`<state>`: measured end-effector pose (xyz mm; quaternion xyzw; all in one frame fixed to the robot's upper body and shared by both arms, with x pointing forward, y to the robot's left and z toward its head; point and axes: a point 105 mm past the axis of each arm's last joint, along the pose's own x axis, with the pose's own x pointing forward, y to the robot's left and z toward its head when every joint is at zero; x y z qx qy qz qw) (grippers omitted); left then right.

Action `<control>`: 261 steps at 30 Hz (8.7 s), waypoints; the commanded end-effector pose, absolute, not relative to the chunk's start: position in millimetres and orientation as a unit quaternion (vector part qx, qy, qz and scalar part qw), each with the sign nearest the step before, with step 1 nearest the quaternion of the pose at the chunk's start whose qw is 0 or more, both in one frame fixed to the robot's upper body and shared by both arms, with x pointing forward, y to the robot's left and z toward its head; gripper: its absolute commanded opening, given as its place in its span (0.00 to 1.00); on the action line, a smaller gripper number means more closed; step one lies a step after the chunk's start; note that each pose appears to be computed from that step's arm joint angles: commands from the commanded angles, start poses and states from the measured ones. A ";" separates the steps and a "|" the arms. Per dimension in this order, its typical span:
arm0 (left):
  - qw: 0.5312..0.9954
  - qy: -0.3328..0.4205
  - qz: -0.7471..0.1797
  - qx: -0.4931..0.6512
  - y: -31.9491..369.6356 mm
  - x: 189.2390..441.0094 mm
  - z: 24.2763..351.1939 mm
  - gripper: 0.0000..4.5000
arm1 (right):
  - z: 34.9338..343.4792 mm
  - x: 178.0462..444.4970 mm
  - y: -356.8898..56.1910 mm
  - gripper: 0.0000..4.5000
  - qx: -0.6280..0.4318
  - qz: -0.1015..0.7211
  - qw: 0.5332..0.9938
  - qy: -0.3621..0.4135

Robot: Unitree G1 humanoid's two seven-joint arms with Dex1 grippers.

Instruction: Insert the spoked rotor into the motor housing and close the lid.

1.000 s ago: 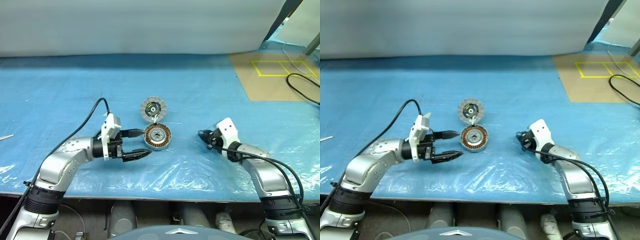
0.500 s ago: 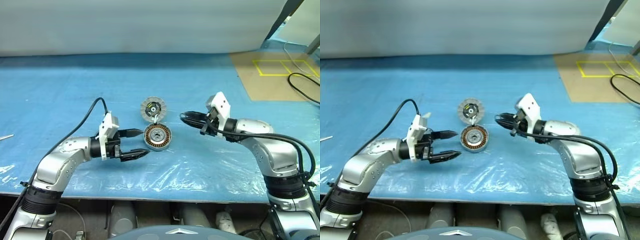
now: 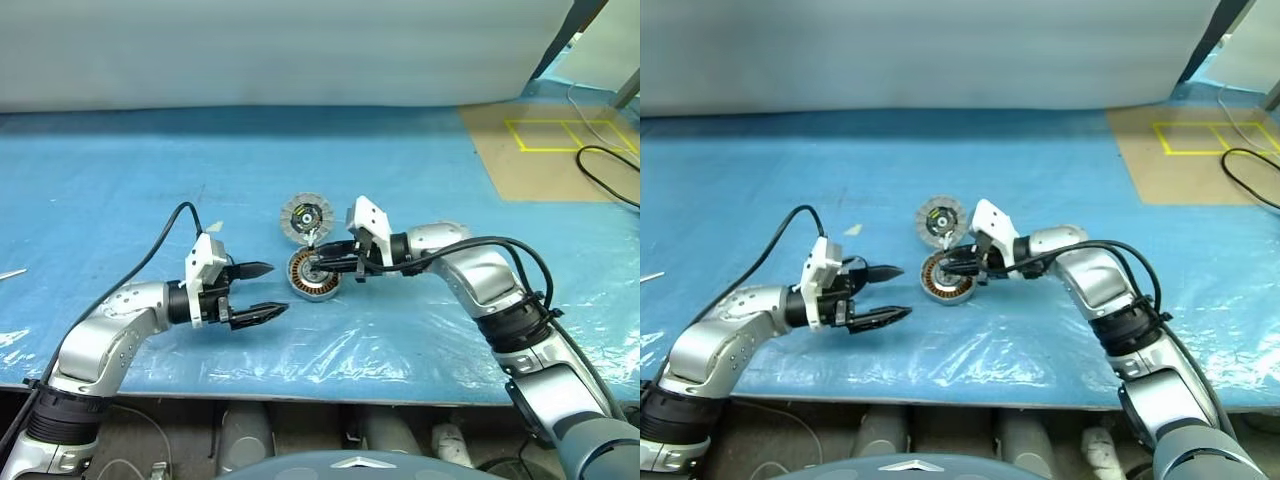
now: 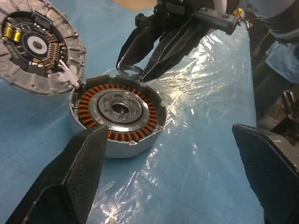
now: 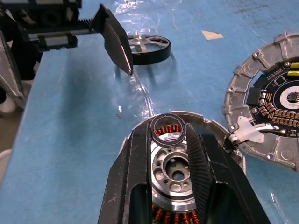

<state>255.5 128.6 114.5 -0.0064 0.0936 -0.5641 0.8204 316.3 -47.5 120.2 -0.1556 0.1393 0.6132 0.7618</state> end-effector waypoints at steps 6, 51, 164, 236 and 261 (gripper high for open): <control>0.829 0.062 -0.555 0.015 129.1 252.6 120.5 1.00 | 115.3 315.0 -49.3 0.15 -0.181 0.628 0.745 0.134; 0.833 0.029 -0.548 0.067 132.4 254.7 103.9 1.00 | 98.2 323.4 -46.9 0.15 -0.203 0.615 0.748 0.142; 0.858 0.013 -0.513 0.026 153.9 257.0 143.1 1.00 | 157.1 295.4 -56.9 0.01 -0.089 0.645 0.750 0.119; 0.703 0.267 -0.591 0.293 218.0 342.5 122.0 1.00 | 121.6 268.3 -88.8 0.01 -0.090 0.562 0.811 0.136; 0.700 0.246 -0.607 0.284 212.4 340.5 134.4 1.00 | 118.5 269.5 -89.7 0.01 -0.094 0.561 0.810 0.144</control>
